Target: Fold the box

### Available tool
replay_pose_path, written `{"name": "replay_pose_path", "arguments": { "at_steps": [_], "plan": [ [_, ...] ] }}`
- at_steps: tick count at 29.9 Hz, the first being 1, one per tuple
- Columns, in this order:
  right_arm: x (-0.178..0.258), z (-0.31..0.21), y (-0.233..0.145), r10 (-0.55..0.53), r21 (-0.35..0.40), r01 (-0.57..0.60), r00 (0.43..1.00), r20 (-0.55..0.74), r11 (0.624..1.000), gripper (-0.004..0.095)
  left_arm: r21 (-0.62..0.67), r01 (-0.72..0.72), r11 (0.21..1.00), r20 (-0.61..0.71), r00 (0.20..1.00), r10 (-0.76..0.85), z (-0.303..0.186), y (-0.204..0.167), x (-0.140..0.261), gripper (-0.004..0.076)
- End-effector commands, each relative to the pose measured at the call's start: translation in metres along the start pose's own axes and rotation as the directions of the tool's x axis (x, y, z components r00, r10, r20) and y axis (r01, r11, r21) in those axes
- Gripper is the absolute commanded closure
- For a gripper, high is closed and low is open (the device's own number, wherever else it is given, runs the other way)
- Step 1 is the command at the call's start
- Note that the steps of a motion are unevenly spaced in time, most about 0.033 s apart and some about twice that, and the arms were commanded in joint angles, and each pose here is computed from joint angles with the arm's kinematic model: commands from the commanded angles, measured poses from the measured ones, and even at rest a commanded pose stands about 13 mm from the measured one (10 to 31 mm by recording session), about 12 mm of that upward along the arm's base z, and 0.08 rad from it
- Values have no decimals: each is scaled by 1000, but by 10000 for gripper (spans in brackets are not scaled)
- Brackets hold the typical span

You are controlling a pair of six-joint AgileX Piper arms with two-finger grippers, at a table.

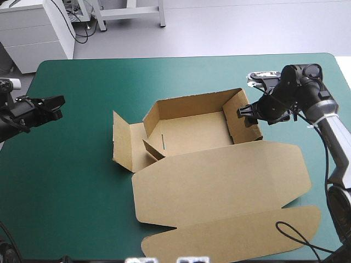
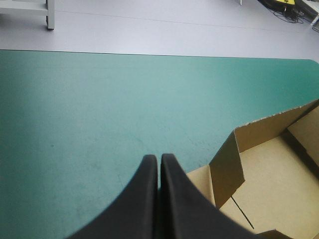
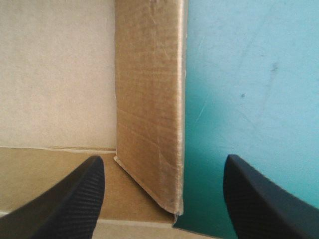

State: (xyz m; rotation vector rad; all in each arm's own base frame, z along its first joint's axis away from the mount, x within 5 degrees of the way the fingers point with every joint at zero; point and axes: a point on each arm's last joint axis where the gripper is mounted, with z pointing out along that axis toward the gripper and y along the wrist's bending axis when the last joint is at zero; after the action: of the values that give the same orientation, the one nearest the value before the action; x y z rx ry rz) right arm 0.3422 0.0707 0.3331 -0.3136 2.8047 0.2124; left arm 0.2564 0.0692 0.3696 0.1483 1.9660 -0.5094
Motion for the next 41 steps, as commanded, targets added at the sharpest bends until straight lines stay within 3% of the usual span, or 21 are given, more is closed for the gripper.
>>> {"name": "replay_pose_path", "arguments": {
  "at_steps": [1,12,14,16,20,33,36,41],
  "plan": [
    [-1,-5,-1,-29,4,29,999,29,1000,274,9,0,1000,94,996,-1,-7,-10,-16,715],
    [-10,50,-9,-12,-7,11,994,-107,1000,274,10,7,1000,94,996,-8,-7,-10,-16,715],
    [-11,55,-9,-11,-8,10,993,-116,1000,313,10,7,1000,94,996,-8,-7,-10,-16,715],
    [-12,57,-10,-6,1,6,994,-112,1000,441,8,7,1000,95,995,-8,-7,-10,-16,715],
    [-18,47,-8,-13,-8,12,996,-90,1000,933,6,7,1000,96,995,-8,-7,-10,-16,715],
    [-26,30,-2,-66,-58,64,997,-29,996,927,-2,66,998,103,992,-66,-5,-6,-16,715],
    [-23,12,0,-106,-49,107,994,15,993,927,1,191,982,141,972,-189,0,2,-18,715],
    [-9,-46,4,-149,-20,154,977,154,988,927,8,255,967,113,960,-254,16,21,-10,715]
  ]
}}
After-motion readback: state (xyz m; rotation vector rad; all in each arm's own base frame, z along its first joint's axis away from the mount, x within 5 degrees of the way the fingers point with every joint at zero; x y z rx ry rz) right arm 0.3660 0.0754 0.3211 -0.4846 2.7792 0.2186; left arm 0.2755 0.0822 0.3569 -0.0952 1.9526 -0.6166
